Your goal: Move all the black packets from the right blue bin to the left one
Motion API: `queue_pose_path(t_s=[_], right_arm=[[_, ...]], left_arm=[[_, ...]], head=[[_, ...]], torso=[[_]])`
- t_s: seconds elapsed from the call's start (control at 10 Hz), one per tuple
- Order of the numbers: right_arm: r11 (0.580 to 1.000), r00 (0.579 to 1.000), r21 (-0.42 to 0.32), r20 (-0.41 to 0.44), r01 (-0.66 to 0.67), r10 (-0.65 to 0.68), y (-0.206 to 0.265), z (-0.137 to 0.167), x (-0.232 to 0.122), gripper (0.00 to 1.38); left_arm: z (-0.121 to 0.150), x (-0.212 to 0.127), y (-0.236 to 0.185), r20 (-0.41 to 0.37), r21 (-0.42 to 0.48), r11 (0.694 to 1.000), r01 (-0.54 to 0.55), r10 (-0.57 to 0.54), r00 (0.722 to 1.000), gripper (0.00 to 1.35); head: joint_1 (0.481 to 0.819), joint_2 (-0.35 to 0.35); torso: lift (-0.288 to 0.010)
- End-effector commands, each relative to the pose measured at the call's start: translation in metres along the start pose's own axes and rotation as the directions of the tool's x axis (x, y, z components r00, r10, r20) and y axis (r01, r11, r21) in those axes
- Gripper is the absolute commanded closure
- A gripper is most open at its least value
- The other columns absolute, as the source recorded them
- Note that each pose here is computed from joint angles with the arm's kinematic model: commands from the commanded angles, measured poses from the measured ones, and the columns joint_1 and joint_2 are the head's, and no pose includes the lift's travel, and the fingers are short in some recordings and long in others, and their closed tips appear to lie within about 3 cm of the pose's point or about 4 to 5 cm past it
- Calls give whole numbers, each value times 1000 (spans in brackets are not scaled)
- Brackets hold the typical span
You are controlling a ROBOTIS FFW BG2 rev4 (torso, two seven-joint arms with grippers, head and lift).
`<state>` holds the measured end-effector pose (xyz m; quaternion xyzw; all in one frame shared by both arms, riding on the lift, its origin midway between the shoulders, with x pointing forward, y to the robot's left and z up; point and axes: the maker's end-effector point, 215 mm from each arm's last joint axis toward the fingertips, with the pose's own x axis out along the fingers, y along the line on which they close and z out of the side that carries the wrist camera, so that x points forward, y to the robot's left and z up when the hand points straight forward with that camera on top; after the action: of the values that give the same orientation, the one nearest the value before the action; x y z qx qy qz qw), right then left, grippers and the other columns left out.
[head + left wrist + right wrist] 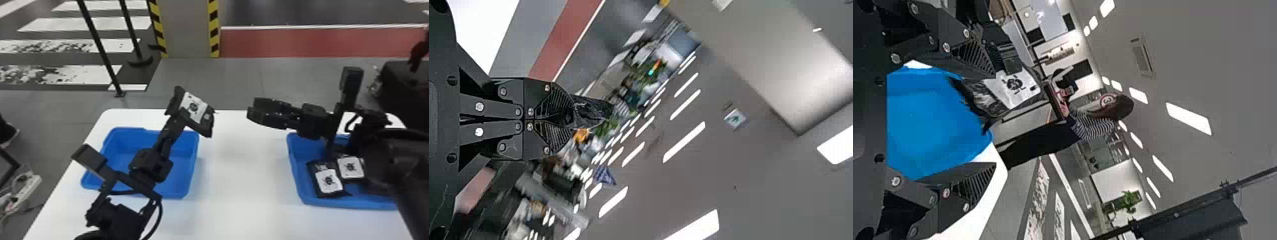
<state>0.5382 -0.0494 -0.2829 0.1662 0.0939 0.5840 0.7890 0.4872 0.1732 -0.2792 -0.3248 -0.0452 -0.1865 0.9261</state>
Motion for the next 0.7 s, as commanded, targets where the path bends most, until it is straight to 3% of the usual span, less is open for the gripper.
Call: queue_pose_path(t_s=[0.0, 0.1, 0.2, 0.3, 0.4, 0.5, 0.6], right_arm=[[999, 999, -13, -6, 47, -47, 1, -7, -14, 389], [997, 997, -10, -21, 70, -71, 2, -15, -20, 421], [996, 995, -1, -27, 91, -91, 3, -23, -25, 426], [995, 995, 9, -33, 100, -99, 2, -29, -27, 426], [993, 992, 8, -34, 119, -119, 1, -31, -28, 426], [990, 990, 7, -40, 137, -137, -2, -35, -30, 426], [988, 987, -14, -45, 155, -156, -3, -34, -32, 426]], left_arm=[[46, -24, 49, 111, 239, 956, -171, 148, 983, 1217], [58, -40, 82, 130, 384, 882, -273, 241, 962, 1217], [60, -51, 104, 143, 473, 817, -331, 300, 943, 1217], [58, -60, 121, 150, 539, 758, -367, 343, 927, 1217], [50, -64, 132, 122, 591, 719, -367, 370, 921, 1217], [41, -67, 133, 112, 593, 720, -362, 371, 922, 1214], [40, -71, 133, 131, 578, 729, -367, 362, 923, 978]], head=[[689, 113], [685, 158], [693, 207], [695, 242], [695, 253], [695, 265], [695, 266]], torso=[[-110], [-110], [-110], [-110], [-110], [-110], [-110]])
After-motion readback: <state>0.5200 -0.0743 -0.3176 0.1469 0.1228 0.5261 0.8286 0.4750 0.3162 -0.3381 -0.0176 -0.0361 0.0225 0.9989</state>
